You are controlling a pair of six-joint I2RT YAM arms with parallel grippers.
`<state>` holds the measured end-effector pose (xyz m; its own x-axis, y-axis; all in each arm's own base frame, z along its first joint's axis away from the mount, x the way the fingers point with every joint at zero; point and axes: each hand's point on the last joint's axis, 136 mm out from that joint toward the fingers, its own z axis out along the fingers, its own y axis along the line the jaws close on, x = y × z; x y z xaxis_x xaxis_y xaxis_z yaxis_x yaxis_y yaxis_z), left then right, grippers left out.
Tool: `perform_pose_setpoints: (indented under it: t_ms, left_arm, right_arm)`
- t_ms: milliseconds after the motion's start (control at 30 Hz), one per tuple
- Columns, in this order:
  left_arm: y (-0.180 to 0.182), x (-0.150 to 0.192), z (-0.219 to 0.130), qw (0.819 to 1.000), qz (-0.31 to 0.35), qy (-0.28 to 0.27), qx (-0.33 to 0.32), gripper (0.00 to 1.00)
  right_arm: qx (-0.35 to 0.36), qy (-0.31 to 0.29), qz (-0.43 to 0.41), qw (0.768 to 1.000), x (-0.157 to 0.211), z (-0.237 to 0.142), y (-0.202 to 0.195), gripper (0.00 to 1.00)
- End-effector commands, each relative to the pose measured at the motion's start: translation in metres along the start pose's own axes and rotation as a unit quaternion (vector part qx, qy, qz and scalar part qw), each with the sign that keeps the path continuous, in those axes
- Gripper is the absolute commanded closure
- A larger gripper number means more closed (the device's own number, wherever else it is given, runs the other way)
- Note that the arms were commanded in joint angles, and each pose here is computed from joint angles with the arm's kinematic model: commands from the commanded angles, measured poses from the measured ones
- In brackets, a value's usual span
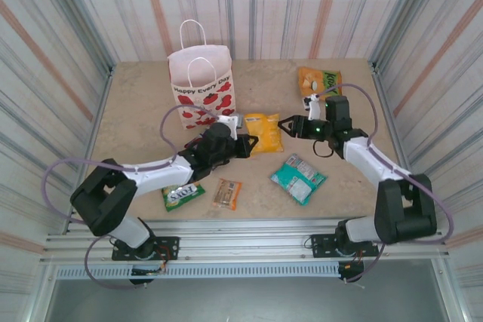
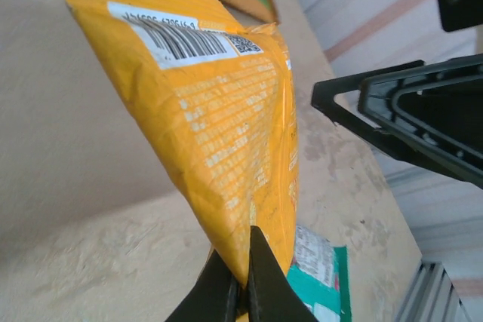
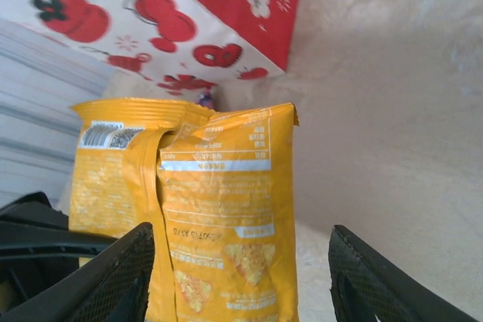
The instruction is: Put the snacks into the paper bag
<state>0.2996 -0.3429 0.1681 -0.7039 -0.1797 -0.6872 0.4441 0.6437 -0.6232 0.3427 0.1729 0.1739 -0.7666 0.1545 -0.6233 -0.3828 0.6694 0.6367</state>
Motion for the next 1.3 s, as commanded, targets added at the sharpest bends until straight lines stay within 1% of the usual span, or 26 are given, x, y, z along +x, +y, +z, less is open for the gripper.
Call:
perform_pose_setpoints:
  t_ms: [0, 167, 367, 500, 633, 767, 833, 933, 1067, 1167, 1267]
  left_arm:
    - [-0.024, -0.016, -0.019, 0.992, 0.113, -0.022, 0.045, 1.00]
    - [-0.045, -0.024, -0.042, 0.974, 0.203, -0.045, 0.086, 1.00]
    - [-0.073, -0.030, -0.067, 0.951, 0.258, -0.076, 0.154, 1.00]
    - [-0.090, -0.035, -0.079, 0.937, 0.278, -0.095, 0.191, 1.00]
    - [-0.103, -0.038, -0.087, 0.926, 0.283, -0.111, 0.225, 1.00]
    - [-0.111, -0.042, -0.092, 0.919, 0.286, -0.124, 0.243, 1.00]
    - [-0.113, -0.043, -0.093, 0.916, 0.290, -0.124, 0.248, 1.00]
    - [-0.116, -0.042, -0.095, 0.912, 0.298, -0.122, 0.253, 1.00]
    - [-0.117, -0.044, -0.096, 0.910, 0.305, -0.124, 0.251, 1.00]
    - [-0.118, -0.044, -0.096, 0.910, 0.307, -0.124, 0.250, 1.00]
    - [-0.119, -0.046, -0.097, 0.909, 0.310, -0.126, 0.250, 1.00]
  right_arm:
    - [-0.028, -0.065, -0.058, 0.996, -0.019, -0.021, 0.026, 0.35]
    - [-0.050, -0.104, -0.114, 0.987, -0.016, -0.050, 0.050, 0.30]
    - [-0.113, -0.123, -0.168, 0.972, 0.002, -0.075, 0.082, 0.26]
    - [-0.135, -0.123, -0.178, 0.967, 0.010, -0.082, 0.092, 0.24]
    - [-0.175, -0.131, -0.187, 0.958, 0.010, -0.090, 0.108, 0.23]
    - [-0.218, -0.126, -0.198, 0.947, 0.011, -0.095, 0.123, 0.22]
    - [-0.238, -0.120, -0.203, 0.942, 0.013, -0.098, 0.130, 0.23]
    - [-0.255, -0.110, -0.209, 0.938, 0.016, -0.100, 0.137, 0.30]
    - [-0.279, -0.092, -0.216, 0.931, 0.021, -0.102, 0.146, 0.35]
    - [-0.284, -0.084, -0.214, 0.931, 0.022, -0.101, 0.148, 0.44]
    - [-0.280, -0.081, -0.208, 0.933, 0.022, -0.098, 0.145, 0.48]
